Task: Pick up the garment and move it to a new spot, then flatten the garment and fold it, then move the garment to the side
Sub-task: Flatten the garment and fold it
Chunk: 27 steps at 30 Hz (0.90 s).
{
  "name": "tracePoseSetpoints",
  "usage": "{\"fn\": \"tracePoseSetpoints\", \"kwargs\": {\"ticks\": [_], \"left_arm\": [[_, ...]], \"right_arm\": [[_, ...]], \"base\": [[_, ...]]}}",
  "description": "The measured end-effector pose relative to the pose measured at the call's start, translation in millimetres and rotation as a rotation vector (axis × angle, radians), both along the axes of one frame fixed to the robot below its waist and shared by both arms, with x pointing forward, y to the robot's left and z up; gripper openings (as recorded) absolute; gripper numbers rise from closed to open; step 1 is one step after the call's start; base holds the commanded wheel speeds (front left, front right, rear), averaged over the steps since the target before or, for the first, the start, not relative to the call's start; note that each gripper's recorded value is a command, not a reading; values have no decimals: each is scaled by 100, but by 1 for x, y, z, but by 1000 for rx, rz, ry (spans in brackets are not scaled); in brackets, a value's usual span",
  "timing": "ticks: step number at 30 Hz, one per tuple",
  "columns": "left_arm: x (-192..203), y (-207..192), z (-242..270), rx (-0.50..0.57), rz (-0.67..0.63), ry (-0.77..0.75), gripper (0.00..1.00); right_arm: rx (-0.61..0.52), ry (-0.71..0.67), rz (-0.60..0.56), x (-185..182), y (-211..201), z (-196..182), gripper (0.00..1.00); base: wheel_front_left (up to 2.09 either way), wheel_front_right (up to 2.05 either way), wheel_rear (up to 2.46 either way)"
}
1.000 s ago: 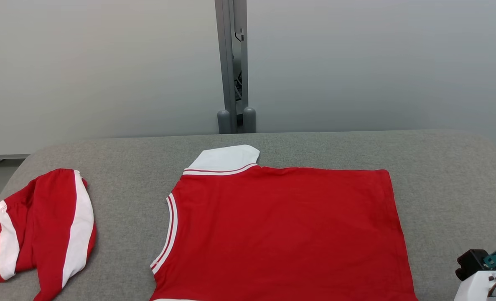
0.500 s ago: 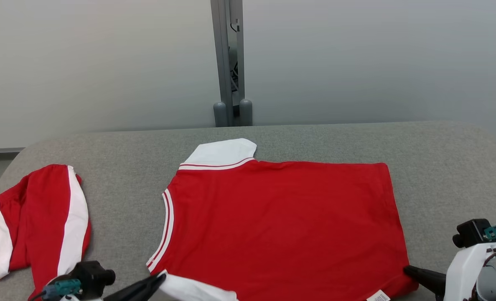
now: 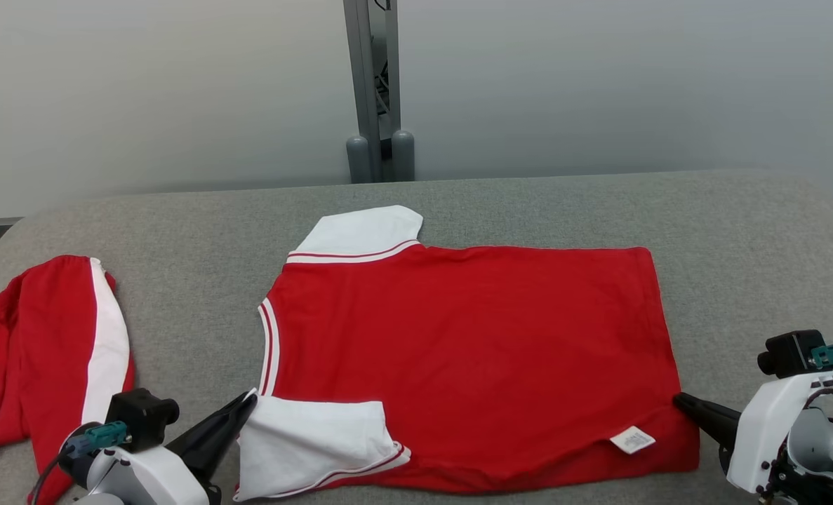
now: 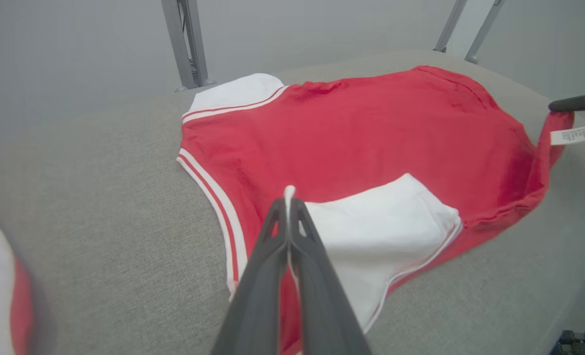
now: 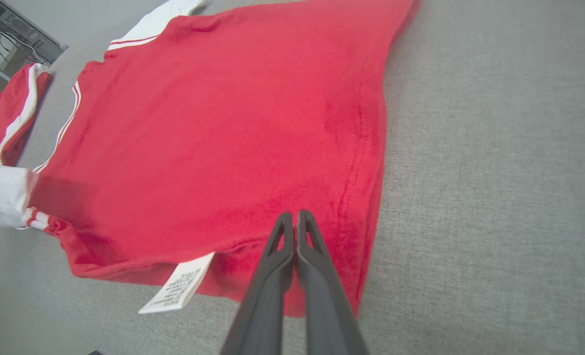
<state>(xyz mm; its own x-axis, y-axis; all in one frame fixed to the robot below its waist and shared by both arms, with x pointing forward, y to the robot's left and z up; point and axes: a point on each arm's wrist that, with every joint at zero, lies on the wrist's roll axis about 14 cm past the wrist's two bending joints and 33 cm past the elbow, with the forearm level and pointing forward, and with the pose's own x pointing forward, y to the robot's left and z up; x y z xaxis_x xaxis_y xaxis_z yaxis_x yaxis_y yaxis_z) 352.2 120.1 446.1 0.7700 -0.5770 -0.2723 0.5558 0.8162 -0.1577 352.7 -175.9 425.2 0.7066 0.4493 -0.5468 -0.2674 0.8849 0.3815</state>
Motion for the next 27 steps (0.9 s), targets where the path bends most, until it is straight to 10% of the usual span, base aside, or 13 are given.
{"fn": "tracePoseSetpoints", "kwargs": {"ticks": [27], "left_arm": [[44,6,-8,57,68,-50,0]], "right_arm": [[-39,-74,-52,34,-11,-1,0]], "base": [[0,0,0]]}}
